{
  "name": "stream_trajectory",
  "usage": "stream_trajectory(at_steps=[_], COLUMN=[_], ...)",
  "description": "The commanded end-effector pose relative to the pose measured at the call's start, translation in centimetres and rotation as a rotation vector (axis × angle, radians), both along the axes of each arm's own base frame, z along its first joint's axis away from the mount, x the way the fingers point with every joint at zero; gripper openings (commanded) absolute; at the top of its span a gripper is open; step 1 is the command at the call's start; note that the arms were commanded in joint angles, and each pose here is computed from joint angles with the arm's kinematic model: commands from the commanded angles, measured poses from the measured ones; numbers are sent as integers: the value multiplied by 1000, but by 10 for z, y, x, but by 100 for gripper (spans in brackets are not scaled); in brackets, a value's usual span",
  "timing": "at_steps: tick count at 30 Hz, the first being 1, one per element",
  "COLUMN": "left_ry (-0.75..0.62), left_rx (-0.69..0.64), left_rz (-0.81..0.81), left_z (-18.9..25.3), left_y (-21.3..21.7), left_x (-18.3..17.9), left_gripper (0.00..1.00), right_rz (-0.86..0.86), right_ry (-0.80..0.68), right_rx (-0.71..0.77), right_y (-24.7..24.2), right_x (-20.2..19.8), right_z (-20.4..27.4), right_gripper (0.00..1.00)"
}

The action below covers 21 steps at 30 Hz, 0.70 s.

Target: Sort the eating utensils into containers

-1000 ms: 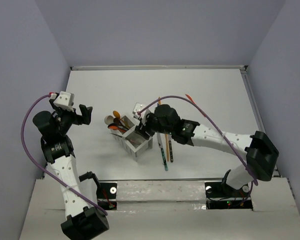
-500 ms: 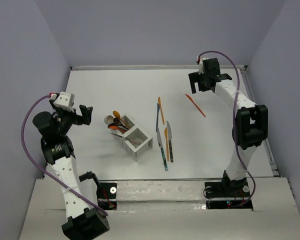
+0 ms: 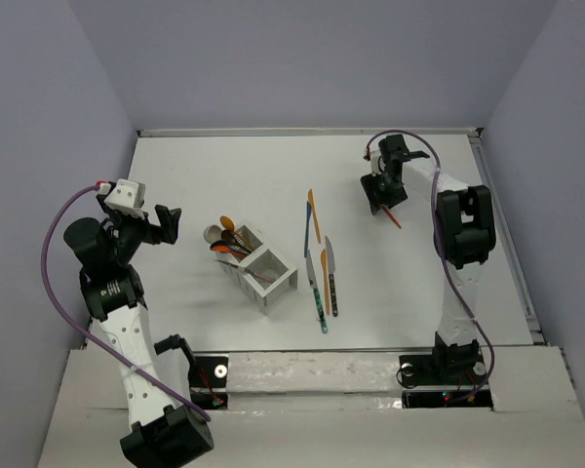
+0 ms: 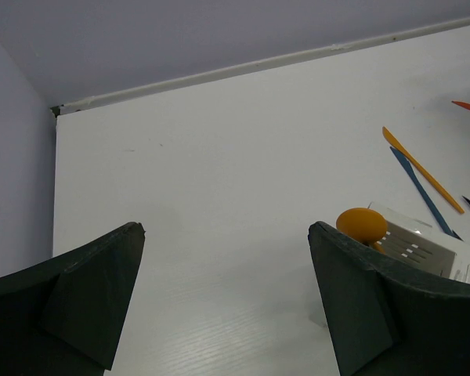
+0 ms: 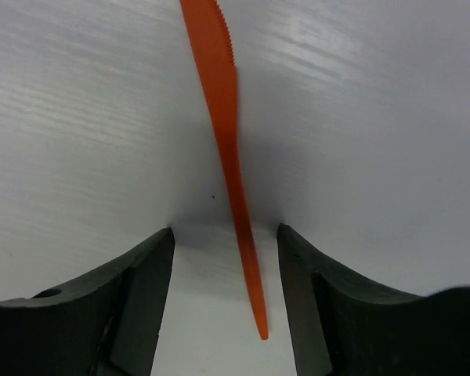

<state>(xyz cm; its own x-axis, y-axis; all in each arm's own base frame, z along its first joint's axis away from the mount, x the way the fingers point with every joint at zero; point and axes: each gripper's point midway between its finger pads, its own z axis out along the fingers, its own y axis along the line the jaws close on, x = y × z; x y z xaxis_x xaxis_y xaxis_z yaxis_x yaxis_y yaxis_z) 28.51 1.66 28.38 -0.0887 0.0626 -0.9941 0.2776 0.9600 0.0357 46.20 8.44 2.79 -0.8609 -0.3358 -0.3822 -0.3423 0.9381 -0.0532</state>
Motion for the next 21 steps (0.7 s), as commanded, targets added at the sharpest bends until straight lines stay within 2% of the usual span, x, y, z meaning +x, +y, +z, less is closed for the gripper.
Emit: stream_trajectory(at_steps=[1, 5, 6, 8, 12, 15, 16, 18, 19, 20, 21], left_ry=[-30, -33, -33, -32, -29, -28, -26, -25, -25, -25, -25], left_rx=[5, 8, 8, 6, 2, 3, 2, 2, 2, 2, 2], left_rz=[-16, -19, -18, -19, -20, -22, -24, -22, -21, -18, -19], left_z=[6, 7, 7, 6, 6, 5, 5, 5, 4, 4, 5], left_y=[-2, -3, -2, -3, -2, -3, -3, -2, -2, -1, -2], left_x=[0, 0, 0, 0, 1, 1, 1, 1, 1, 1, 1], left_gripper=[98, 98, 98, 98, 98, 98, 98, 98, 98, 98, 98], right_rz=[-7, 1, 3, 2, -29, 8, 16, 107, 149, 185, 279], right_ry=[53, 88, 95, 70, -14, -219, -354, -580, -724, -857, -907], right_rx=[-93, -100, -96, -96, -87, -46, -43, -127, -133, -62, 19], right_y=[-17, -19, -19, -19, -19, 7, 16, 57, 70, 96, 137], right_x=[-1, -10, -13, -10, -2, 10, 11, 5, -8, -12, -36], right_z=[-19, -31, -34, -28, 0, 66, 116, 164, 215, 250, 261], right_gripper=[49, 29, 15, 0, 0, 0, 0, 0, 0, 0, 0])
